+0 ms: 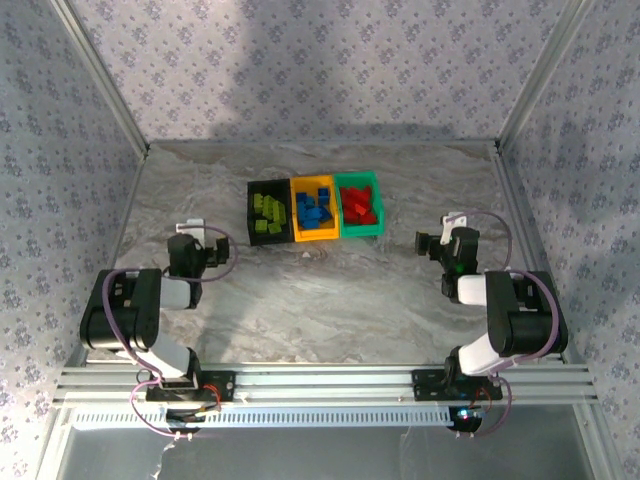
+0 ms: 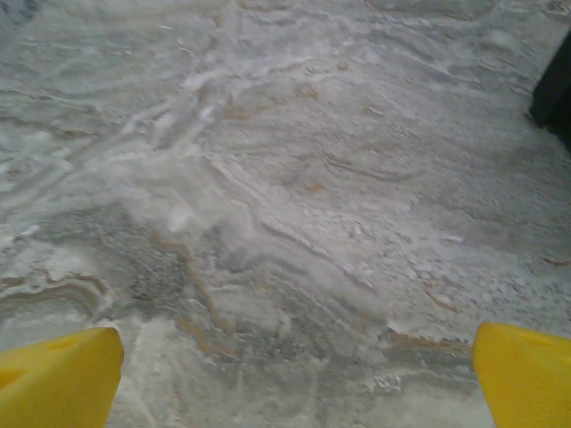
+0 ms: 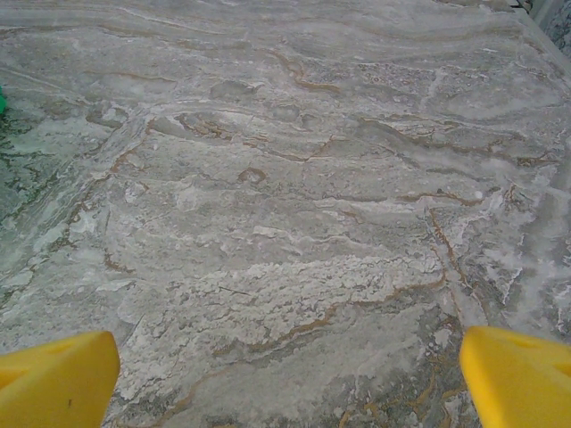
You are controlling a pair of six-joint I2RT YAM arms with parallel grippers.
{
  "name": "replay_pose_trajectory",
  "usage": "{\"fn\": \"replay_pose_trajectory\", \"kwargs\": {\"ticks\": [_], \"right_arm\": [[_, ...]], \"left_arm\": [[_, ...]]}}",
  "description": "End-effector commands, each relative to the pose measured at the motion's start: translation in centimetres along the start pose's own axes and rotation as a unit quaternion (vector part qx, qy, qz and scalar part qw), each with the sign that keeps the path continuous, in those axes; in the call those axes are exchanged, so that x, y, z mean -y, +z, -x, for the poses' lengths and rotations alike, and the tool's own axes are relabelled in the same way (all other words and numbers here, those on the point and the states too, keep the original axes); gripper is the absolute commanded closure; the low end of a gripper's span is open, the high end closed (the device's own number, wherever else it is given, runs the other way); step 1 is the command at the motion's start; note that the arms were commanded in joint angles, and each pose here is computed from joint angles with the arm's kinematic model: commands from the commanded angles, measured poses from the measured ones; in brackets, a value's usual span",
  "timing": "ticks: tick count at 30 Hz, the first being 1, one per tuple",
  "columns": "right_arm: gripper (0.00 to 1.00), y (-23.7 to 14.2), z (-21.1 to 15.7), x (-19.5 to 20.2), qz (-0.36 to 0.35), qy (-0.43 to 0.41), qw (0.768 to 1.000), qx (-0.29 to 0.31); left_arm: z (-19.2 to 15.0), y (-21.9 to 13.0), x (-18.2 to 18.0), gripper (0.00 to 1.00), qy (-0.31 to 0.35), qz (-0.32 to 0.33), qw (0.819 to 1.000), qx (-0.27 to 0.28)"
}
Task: Sort the legos into containers by color
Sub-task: Reset both arms
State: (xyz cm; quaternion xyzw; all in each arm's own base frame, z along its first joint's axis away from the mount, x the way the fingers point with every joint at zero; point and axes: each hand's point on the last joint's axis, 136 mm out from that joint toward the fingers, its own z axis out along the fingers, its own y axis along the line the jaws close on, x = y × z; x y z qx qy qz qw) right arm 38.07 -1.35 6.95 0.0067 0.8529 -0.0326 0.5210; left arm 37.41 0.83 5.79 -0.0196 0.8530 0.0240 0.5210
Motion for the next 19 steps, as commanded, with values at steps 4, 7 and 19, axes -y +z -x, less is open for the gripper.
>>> {"fn": "replay_pose_trajectory", "kwargs": {"ticks": [4,7,19], "right_arm": [[0.00,0.34,1.30,0.10,0.008,-0.001,1.000,0.017],[0.00,0.34,1.32,0.11,0.009,0.000,1.000,0.017],[0.00,0.37,1.27,0.08,0.010,0.000,1.000,0.015]], "left_arm": [[3.80,0.70,0.03,0.00,-0.008,-0.017,0.999,0.040],[3.84,0.71,0.02,0.00,-0.008,-0.017,0.999,0.042],[3.74,0.71,0.00,0.00,-0.009,-0.018,0.999,0.040]]}}
